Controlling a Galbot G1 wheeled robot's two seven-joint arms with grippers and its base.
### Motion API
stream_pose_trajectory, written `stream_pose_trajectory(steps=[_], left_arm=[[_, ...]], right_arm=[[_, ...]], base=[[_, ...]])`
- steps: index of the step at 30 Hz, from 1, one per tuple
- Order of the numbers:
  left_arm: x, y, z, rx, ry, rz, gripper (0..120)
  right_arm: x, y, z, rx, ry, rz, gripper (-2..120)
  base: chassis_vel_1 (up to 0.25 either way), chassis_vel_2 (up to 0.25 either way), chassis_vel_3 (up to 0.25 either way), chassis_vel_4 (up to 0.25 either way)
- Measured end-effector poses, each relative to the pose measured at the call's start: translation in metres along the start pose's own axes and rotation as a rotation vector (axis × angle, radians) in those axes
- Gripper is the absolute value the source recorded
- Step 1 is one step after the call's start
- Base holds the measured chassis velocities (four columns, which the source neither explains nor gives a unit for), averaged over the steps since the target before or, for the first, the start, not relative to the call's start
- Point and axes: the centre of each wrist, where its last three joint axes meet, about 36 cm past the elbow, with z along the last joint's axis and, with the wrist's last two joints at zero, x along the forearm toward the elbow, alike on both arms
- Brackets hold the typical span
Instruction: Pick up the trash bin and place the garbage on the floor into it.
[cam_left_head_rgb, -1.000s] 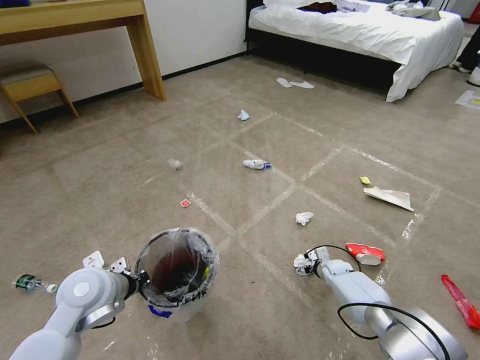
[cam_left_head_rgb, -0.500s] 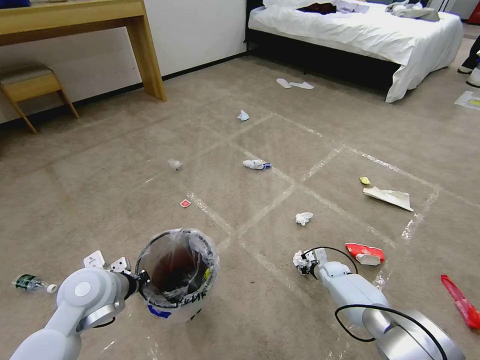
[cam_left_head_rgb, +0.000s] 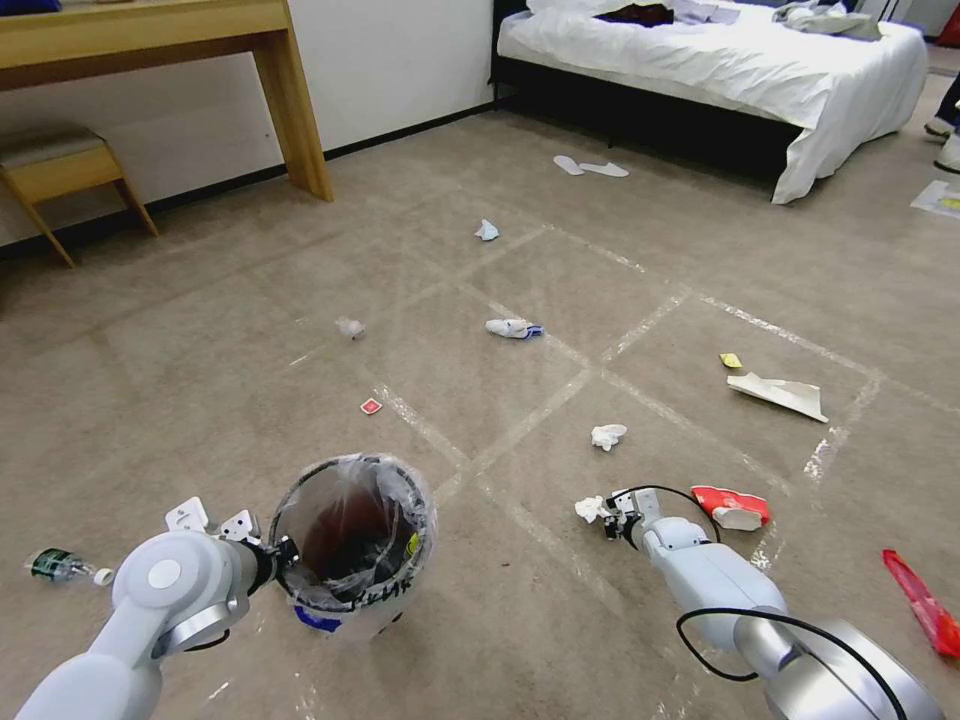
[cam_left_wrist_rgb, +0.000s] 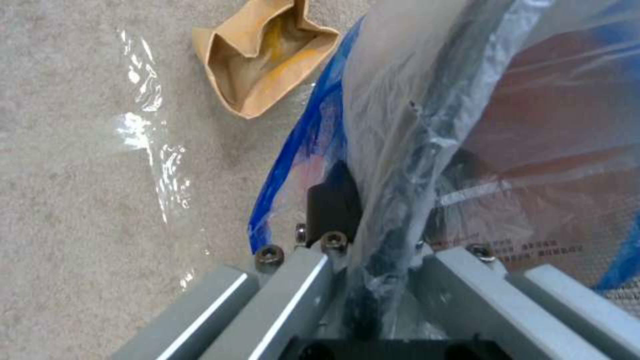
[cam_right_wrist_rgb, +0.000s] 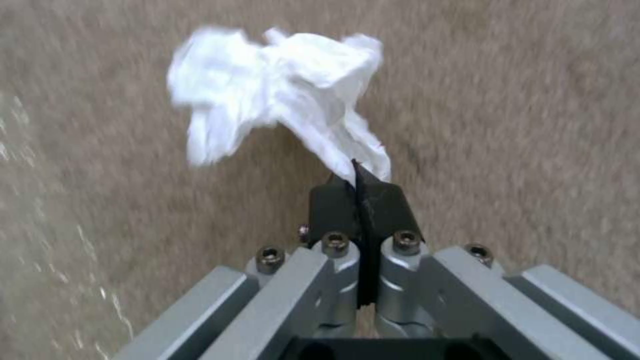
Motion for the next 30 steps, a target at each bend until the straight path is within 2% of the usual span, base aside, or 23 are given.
stream_pose_trajectory(steps=[2,4,5,7,8,10,11,14,15,18,19,22,23,24,25,28,30], left_arm=[[0.000,0.000,0.000,0.000,-0.001,0.000,0],[0.002,0.001,-0.003,0.001,-0.003,0.003,0],[0.002,0.001,-0.003,0.001,-0.003,0.003,0],[0.004,-0.001,-0.005,-0.002,-0.006,0.008,0],[0.004,-0.001,-0.005,-0.002,-0.006,0.008,0],[0.004,-0.003,-0.005,-0.006,-0.006,0.014,0],[0.004,-0.003,-0.005,-0.006,-0.006,0.014,0],[0.002,-0.005,-0.004,-0.004,-0.005,0.029,0],[0.002,-0.005,-0.004,-0.004,-0.005,0.029,0],[0.001,-0.006,-0.003,-0.002,-0.007,0.048,0],[0.001,-0.006,-0.003,-0.002,-0.007,0.048,0],[0.001,-0.008,-0.003,-0.002,-0.009,0.055,0],[0.001,-0.008,-0.003,-0.002,-0.009,0.055,0],[0.001,-0.008,-0.004,-0.002,-0.010,0.057,0],[0.001,-0.008,-0.004,-0.001,-0.010,0.058,0],[0.001,-0.009,-0.003,0.000,-0.009,0.060,0],[-0.001,-0.007,-0.004,0.003,-0.007,0.063,0]], right_arm=[[0.001,-0.001,-0.002,-0.007,-0.019,-0.002,0],[0.020,-0.016,-0.018,-0.046,-0.155,-0.017,0],[0.020,-0.016,-0.018,-0.046,-0.155,-0.017,0],[0.056,-0.047,-0.040,-0.057,-0.313,-0.006,0],[0.056,-0.047,-0.040,-0.057,-0.313,-0.006,0],[0.094,-0.068,-0.058,-0.024,-0.481,-0.012,0],[0.094,-0.068,-0.058,-0.024,-0.481,-0.012,0],[0.138,-0.076,-0.068,0.052,-0.704,-0.055,0],[0.138,-0.076,-0.068,0.052,-0.704,-0.055,0],[0.175,-0.078,-0.071,0.147,-0.879,-0.143,0],[0.175,-0.078,-0.071,0.147,-0.879,-0.143,0],[0.212,-0.081,-0.079,0.201,-1.008,-0.244,0],[0.212,-0.081,-0.079,0.201,-1.008,-0.244,0],[0.238,-0.083,-0.088,0.206,-1.081,-0.305,0],[0.247,-0.082,-0.090,0.206,-1.103,-0.326,0],[0.262,-0.080,-0.096,0.211,-1.141,-0.366,0],[0.309,-0.071,-0.119,0.268,-1.256,-0.494,0]], base=[[0.000,0.000,0.000,0.000],[0.000,0.000,0.000,0.000],[0.000,0.000,0.000,0.000],[0.000,0.000,0.000,0.000],[0.000,0.000,0.000,0.000],[0.000,0.000,0.000,0.000],[0.000,0.000,0.000,0.000],[0.000,0.000,0.000,0.000],[0.000,0.000,0.000,0.000],[0.000,0.000,0.000,0.000],[0.000,0.000,0.000,0.000],[0.000,0.000,0.000,0.000],[0.000,0.000,0.000,0.000],[0.000,0.000,0.000,0.000],[0.000,0.000,0.000,0.000],[0.000,0.000,0.000,0.000],[0.000,0.000,0.000,0.000]])
